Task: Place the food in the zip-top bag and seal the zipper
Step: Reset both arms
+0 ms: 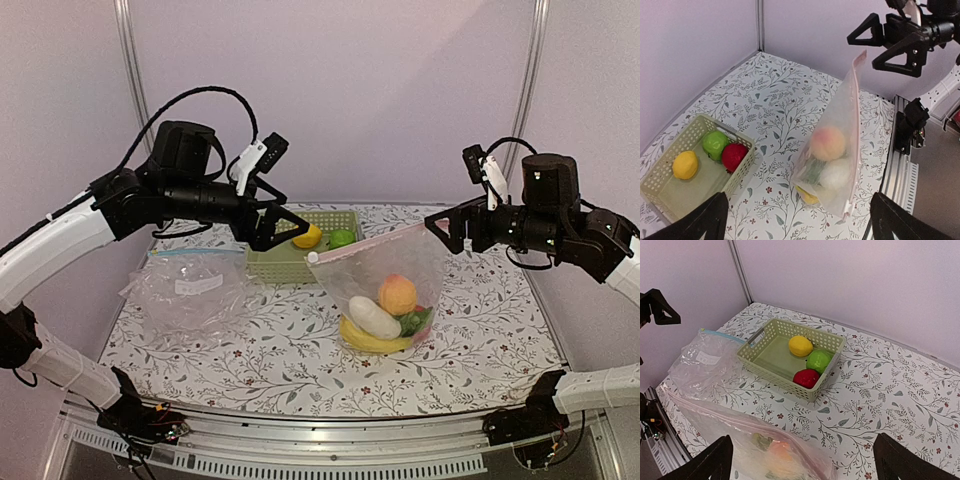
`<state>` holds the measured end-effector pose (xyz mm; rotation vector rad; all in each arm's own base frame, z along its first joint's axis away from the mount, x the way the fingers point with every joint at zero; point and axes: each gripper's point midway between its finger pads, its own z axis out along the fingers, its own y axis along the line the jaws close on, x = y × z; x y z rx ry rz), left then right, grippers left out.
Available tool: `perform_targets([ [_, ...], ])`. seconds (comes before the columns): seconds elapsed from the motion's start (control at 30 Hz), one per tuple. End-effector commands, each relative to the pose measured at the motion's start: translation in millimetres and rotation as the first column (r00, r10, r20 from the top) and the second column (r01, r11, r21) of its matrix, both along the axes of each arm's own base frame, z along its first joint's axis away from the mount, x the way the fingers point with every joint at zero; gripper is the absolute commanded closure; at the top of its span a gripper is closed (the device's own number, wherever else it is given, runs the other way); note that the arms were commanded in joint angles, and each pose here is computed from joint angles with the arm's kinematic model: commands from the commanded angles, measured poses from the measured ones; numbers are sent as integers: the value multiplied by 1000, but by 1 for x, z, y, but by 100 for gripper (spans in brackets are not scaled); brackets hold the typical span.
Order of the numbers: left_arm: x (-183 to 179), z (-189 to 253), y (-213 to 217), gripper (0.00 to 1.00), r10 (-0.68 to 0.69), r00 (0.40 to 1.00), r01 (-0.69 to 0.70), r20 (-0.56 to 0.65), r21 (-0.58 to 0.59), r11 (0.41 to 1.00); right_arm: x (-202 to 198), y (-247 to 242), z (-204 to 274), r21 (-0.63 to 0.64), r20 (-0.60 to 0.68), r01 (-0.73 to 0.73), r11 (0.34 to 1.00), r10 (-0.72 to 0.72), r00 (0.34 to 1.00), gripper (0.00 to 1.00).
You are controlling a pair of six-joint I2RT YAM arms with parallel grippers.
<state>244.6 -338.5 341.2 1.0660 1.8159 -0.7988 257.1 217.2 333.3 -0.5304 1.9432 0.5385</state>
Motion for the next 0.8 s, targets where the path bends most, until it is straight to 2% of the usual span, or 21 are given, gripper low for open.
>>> perform_targets([
  [0.0,30,-2,22,0,177,984,-177,-28,-23,984,17,-24,23,6,51,168,986,-168,985,1],
  [0.1,53,1,42,0,310,950,-311,-27,-47,949,28,-33,34,25,57,234,972,-235,970,1],
  [0.3,99,5,93,0,527,849,-528,-42,-136,838,60,-58,43,87,15,324,942,-327,945,1],
  [0.5,146,-21,181,1,760,645,-760,-80,-162,629,91,-104,13,82,-66,442,893,-438,897,1],
  [0.63,160,-40,232,0,833,546,-829,-87,-197,523,106,-148,-14,115,-119,524,844,-512,851,1],
  [0.77,163,-56,283,0,902,429,-892,-55,-181,413,114,-193,-35,164,-131,602,782,-587,799,1],
])
